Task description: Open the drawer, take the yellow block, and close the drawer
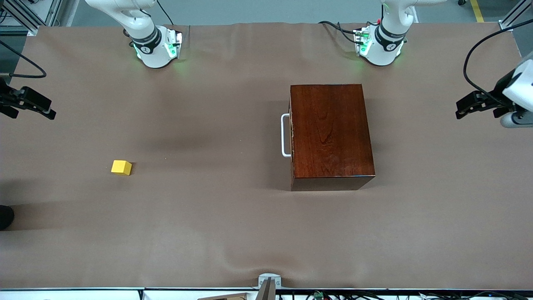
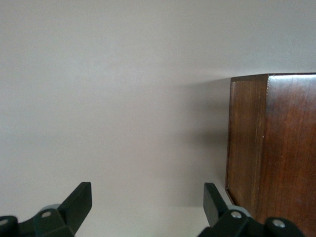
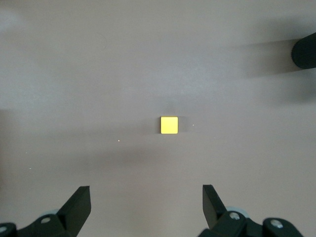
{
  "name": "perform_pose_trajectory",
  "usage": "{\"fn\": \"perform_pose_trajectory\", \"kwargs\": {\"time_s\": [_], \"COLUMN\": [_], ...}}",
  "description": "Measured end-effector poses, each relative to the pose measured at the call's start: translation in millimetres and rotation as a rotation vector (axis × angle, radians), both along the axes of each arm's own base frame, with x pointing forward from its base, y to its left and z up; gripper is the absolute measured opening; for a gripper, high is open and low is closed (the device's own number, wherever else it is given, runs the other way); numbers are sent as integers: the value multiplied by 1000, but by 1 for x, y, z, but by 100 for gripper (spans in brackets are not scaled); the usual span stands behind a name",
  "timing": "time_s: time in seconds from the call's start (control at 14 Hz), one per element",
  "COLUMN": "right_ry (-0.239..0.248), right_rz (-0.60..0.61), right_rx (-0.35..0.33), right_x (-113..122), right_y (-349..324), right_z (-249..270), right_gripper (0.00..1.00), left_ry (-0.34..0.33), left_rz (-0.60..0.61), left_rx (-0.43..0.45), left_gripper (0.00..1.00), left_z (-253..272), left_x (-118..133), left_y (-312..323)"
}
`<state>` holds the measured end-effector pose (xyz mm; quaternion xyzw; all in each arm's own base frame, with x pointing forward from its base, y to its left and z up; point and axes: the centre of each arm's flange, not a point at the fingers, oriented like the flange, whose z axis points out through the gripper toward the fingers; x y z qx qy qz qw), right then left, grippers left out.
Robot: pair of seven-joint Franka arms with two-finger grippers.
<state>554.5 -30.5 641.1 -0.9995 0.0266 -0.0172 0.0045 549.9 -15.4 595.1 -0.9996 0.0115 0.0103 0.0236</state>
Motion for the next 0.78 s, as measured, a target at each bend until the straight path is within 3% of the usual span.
{"fn": "perform_pose_trajectory", "kwargs": {"time_s": [0.78], "right_ry": [3], "right_rz": [1], "right_rx": [0], "right_x": [0], "right_y": [0], "right_z": [0], "right_gripper": [100], "left_ry": [-17], "left_rz": [-13], "left_rx": [2], "left_gripper": [100], "left_z": [9], "left_x": [0], "left_y": [-4]}}
